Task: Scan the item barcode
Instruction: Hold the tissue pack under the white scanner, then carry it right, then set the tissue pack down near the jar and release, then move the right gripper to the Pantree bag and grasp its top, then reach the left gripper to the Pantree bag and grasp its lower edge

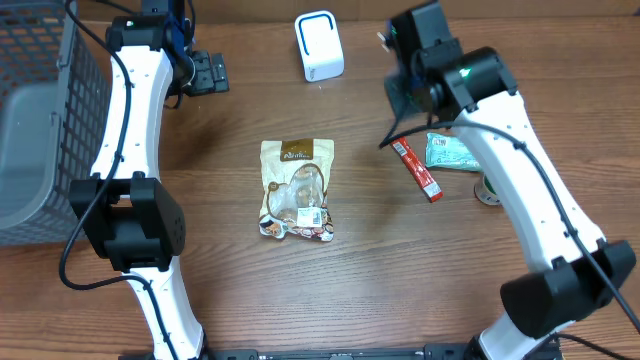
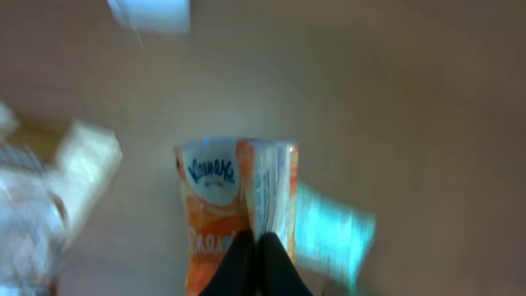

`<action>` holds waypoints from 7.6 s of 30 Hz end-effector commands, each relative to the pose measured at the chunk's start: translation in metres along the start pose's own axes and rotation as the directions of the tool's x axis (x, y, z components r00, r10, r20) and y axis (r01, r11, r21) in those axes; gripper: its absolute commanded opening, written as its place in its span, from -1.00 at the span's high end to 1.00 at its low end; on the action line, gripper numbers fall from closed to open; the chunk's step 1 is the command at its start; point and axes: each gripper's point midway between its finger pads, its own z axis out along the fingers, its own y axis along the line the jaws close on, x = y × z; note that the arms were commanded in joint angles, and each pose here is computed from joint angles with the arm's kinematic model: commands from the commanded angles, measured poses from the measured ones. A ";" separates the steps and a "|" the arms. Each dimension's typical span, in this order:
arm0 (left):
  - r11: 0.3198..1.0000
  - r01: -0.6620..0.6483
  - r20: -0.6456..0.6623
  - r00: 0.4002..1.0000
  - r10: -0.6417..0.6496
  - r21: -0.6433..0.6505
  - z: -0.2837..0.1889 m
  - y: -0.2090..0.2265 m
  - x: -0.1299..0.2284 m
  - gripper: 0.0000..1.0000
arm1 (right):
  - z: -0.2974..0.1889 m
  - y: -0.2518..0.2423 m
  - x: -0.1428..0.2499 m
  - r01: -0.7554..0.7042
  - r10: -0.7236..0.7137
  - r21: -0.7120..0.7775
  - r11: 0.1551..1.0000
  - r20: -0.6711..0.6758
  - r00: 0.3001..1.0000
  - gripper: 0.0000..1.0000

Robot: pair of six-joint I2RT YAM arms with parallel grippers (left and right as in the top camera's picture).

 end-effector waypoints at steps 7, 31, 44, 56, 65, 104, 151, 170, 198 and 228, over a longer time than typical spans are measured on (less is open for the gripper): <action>1.000 0.009 0.033 0.999 -0.009 0.002 -0.011 -0.001 -0.006 -0.99 | 0.096 -0.039 0.110 -0.226 0.221 0.024 0.974 -0.339 0.914 0.92; 1.000 0.009 0.033 0.999 -0.009 0.002 -0.011 -0.001 -0.006 -0.99 | 0.075 0.109 0.094 -0.427 0.204 -0.523 0.738 -0.430 0.879 -1.00; 1.000 0.009 0.033 0.999 -0.009 0.002 -0.011 -0.001 -0.006 -0.99 | 0.074 0.116 0.092 -0.408 0.188 -0.534 0.741 -0.419 0.888 -1.00; 1.000 0.009 0.033 0.999 -0.009 0.002 -0.011 -0.001 -0.006 -0.99 | 0.074 0.116 0.092 -0.408 0.188 -0.534 0.741 -0.419 0.888 -1.00; 1.000 0.009 0.033 0.999 -0.009 0.002 -0.011 -0.001 -0.006 -0.99 | 0.074 0.116 0.092 -0.408 0.188 -0.534 0.741 -0.419 0.888 -1.00; 1.000 0.009 0.033 0.999 -0.009 0.002 -0.011 -0.001 -0.006 -0.99 | 0.073 0.175 0.050 -0.267 0.194 -0.539 0.799 -0.190 0.963 0.42; 1.000 0.009 0.033 0.999 -0.009 0.002 -0.011 -0.001 -0.006 -0.99 | 0.068 0.195 0.086 -0.339 0.280 -0.278 0.899 -0.231 0.932 0.56; 0.999 0.009 0.128 0.992 -0.015 0.054 -0.014 -0.011 -0.030 -0.99 | 0.083 0.132 0.090 -0.357 0.271 -0.267 0.895 -0.311 0.911 -0.22; 0.968 -0.187 -0.592 0.766 0.250 0.167 -0.003 -0.127 0.217 0.91 | 0.083 0.129 0.105 -0.336 0.238 -0.242 0.910 -0.359 0.902 -0.35; 1.000 -0.004 -0.377 0.926 0.007 0.009 -0.002 -0.098 0.250 0.91 | 0.099 0.131 0.112 -0.333 0.242 -0.237 0.913 -0.343 0.907 -0.42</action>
